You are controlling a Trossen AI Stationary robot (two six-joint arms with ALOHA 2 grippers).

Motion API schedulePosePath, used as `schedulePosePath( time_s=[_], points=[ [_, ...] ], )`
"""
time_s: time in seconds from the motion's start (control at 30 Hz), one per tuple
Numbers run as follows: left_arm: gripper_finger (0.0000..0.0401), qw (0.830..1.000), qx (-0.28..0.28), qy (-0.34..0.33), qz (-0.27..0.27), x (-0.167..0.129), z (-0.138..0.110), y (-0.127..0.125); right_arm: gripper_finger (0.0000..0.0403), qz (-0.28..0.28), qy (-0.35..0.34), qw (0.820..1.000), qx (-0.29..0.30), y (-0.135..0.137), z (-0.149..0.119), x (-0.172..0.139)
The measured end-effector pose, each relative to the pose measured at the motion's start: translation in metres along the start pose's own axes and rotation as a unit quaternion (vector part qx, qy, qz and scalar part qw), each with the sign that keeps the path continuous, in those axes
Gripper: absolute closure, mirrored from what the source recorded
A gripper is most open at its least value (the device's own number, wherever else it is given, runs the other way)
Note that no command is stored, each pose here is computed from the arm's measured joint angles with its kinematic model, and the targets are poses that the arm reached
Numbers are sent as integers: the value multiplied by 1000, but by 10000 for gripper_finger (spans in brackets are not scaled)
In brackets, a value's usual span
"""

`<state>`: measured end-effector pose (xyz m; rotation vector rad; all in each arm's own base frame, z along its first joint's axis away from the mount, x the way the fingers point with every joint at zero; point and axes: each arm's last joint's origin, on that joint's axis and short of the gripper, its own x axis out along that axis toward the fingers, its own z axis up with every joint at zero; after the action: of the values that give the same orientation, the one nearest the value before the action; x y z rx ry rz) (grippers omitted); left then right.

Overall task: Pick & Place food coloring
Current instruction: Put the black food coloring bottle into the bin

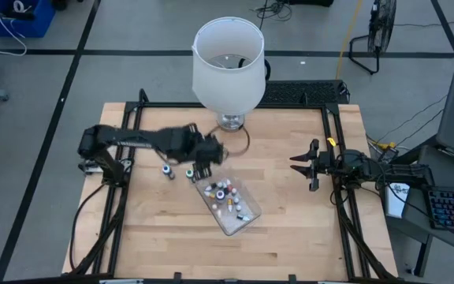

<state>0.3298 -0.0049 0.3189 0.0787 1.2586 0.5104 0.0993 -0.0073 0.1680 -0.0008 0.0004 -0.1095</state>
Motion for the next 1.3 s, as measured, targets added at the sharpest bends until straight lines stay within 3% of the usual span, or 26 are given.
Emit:
schedulePosePath(
  time_s=[0.23, 0.43, 0.87, 1.3],
  points=[
    [127, 1000, -7, 17, -24, 23, 10, 45, 289, 0, 0, 1000, 0, 0, 0, 0],
    [123, 997, -18, 25, -66, 58, 8, 61, 289, 0, 0, 1000, 0, 0, 0, 0],
    [123, 994, -21, 17, -105, 127, -19, 44, 289, 0, 0, 1000, 0, 0, 0, 0],
    [126, 994, -28, -1, -104, 145, -28, 38, 289, 0, 0, 1000, 0, 0, 0, 0]
  ],
)
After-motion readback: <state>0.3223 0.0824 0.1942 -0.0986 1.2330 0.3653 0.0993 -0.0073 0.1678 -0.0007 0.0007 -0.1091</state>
